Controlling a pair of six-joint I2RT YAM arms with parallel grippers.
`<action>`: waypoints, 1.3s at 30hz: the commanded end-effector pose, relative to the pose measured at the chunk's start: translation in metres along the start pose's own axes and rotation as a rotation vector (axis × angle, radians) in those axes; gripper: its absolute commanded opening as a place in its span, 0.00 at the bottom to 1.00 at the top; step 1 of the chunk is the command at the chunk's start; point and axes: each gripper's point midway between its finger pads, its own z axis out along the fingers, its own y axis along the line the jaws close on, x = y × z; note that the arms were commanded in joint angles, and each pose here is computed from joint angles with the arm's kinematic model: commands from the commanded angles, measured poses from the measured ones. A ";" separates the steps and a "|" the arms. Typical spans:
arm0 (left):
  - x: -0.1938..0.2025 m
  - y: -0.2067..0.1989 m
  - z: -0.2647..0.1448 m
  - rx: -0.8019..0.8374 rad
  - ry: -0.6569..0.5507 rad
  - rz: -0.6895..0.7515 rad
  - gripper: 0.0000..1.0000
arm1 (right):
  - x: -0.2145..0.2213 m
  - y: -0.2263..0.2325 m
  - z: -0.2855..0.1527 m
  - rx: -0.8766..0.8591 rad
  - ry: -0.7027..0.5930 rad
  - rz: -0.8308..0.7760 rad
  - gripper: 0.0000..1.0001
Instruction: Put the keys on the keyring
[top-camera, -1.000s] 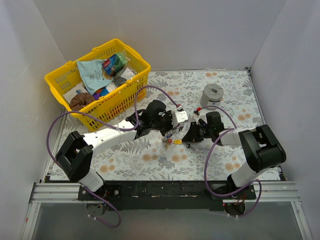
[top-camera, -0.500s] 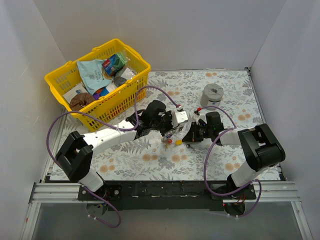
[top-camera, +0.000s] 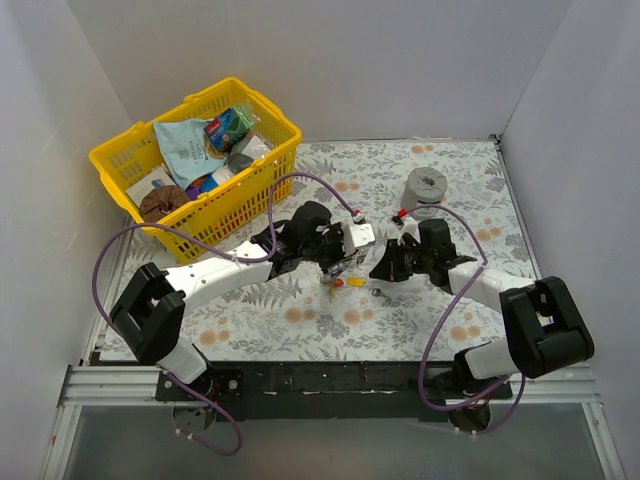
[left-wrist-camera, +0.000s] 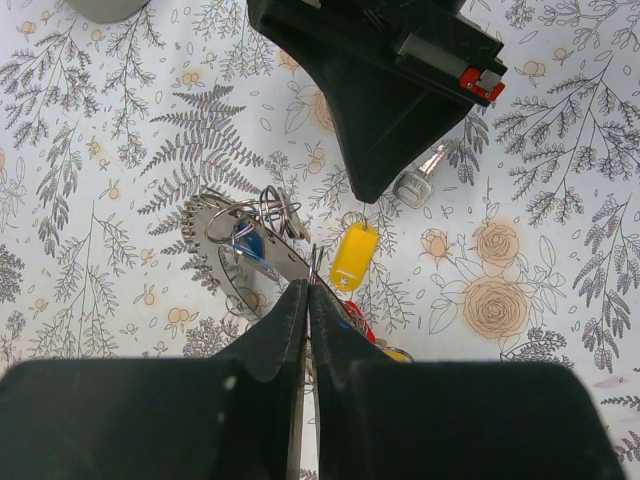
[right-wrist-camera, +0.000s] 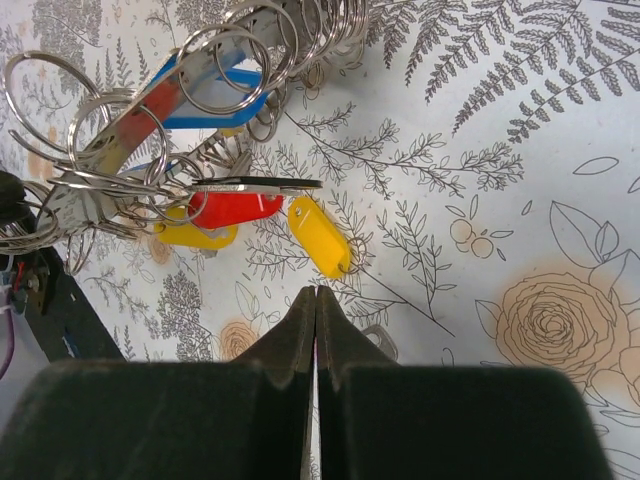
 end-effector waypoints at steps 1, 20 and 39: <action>-0.025 0.003 -0.012 -0.020 -0.068 0.025 0.00 | -0.004 0.004 -0.005 0.006 -0.004 -0.037 0.01; -0.023 0.005 -0.017 -0.042 -0.064 0.021 0.00 | -0.005 -0.009 0.024 0.042 0.011 0.143 0.43; -0.026 0.001 -0.019 -0.028 -0.079 0.015 0.00 | 0.014 -0.015 0.043 0.048 0.053 0.258 0.23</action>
